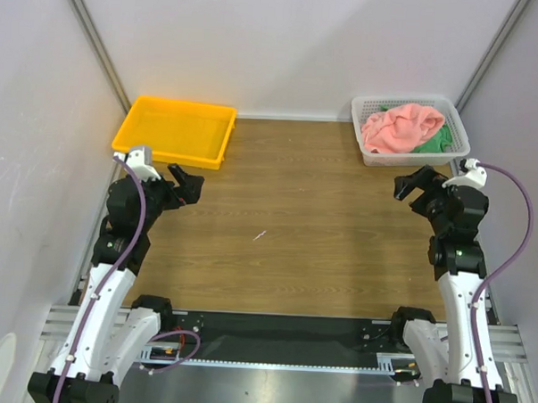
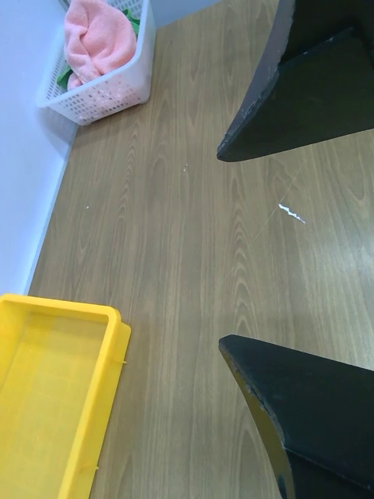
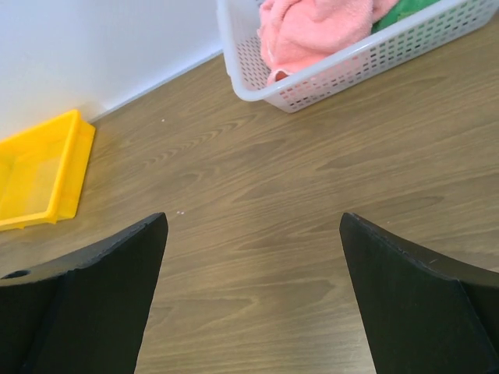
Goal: Fold and stack the towels
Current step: Grab crumpled towel
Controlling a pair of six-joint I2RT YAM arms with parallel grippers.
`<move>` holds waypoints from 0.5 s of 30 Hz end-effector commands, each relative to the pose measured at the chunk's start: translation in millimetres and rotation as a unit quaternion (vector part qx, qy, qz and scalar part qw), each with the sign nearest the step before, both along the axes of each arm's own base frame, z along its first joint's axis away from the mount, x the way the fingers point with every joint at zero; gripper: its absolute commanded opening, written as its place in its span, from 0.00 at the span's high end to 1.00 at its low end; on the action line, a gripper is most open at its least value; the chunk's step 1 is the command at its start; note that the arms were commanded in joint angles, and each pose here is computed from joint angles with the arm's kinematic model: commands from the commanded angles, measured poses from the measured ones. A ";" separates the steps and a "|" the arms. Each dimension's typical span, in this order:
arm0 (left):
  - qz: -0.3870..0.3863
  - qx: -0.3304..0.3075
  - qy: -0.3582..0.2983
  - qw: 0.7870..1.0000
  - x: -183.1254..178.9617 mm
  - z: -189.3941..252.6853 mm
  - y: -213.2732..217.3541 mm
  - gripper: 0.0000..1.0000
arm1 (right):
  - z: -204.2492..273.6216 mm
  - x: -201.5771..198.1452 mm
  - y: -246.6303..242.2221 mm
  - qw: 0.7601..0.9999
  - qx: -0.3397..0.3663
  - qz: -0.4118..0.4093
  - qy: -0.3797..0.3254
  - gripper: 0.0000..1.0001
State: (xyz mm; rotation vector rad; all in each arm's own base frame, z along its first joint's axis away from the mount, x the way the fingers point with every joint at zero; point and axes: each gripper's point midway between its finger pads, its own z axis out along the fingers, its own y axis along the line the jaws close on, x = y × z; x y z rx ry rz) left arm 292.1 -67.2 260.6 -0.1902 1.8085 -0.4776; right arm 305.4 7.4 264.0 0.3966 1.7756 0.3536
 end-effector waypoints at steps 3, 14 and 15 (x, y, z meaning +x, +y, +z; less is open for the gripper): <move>-0.010 0.000 -0.056 0.998 -2.3 31.9 -1.6 0.00 | 32.5 21.8 -16.6 0.998 -0.004 -0.044 -0.047 0.00; -0.029 -0.010 -0.043 0.999 1.6 27.3 -5.4 0.00 | 78.5 114.1 -66.8 0.990 -0.034 -0.126 -0.049 0.00; -0.029 -0.011 -0.041 0.999 1.2 25.9 -5.5 0.00 | 82.1 122.1 -71.7 0.989 -0.036 -0.131 -0.052 0.00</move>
